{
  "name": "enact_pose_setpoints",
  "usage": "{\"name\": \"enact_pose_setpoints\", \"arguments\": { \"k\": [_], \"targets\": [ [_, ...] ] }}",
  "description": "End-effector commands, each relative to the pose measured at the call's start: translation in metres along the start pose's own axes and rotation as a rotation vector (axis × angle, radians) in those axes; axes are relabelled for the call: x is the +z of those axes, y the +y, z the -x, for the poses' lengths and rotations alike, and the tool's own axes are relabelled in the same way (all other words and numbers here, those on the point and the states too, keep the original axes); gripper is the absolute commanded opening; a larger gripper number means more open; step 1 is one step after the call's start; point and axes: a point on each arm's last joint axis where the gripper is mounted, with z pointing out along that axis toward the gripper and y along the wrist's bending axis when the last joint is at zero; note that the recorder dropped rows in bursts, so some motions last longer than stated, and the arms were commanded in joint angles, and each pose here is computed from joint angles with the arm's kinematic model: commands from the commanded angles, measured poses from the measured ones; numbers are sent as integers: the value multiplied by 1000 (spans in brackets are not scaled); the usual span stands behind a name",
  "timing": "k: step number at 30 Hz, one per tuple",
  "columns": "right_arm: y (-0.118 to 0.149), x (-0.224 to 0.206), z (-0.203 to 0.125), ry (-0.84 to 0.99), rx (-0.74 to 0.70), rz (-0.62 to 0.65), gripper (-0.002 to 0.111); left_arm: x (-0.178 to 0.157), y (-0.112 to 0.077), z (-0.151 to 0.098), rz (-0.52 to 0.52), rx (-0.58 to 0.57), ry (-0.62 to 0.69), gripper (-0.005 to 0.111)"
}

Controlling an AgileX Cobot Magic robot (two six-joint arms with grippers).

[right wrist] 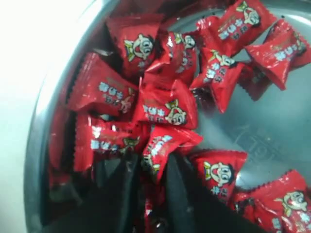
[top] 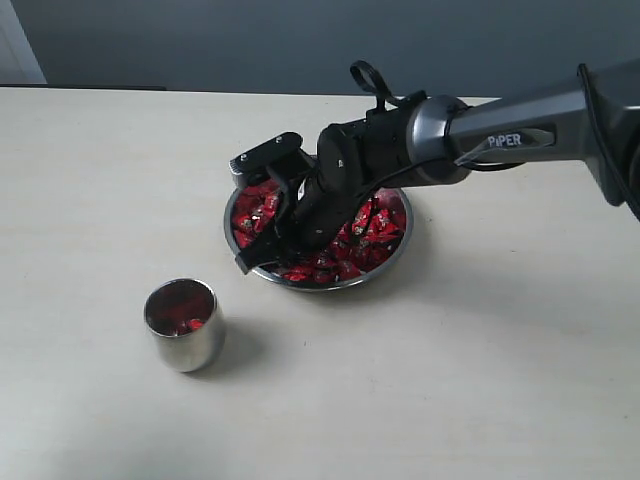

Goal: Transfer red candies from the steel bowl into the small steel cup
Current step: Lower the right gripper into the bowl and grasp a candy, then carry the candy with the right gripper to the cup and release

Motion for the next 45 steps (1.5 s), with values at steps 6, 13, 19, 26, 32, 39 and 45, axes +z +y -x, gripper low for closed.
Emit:
{"name": "enact_pose_setpoints", "arguments": {
  "k": [6, 13, 19, 26, 32, 39, 45],
  "targets": [
    [3, -40, 20, -123, -16, -8, -1, 0, 0, -1, -5, -1, -2, 0],
    [20, -75, 32, -204, -8, 29, -1, 0, 0, -1, -5, -1, -2, 0],
    [54, -97, 29, -159, -74, 96, -1, 0, 0, -1, -5, -1, -2, 0],
    [103, -106, 18, -111, -224, 166, -1, 0, 0, -1, -5, -1, -2, 0],
    [122, -103, 11, -75, -263, 195, 2, 0, 0, -1, -5, -1, -2, 0],
    [122, -99, 10, -66, -262, 195, 41, 0, 0, -1, -5, -1, -2, 0],
    [104, -98, 18, -113, -285, 89, 40, 0, 0, -1, -5, -1, -2, 0]
  ]
}}
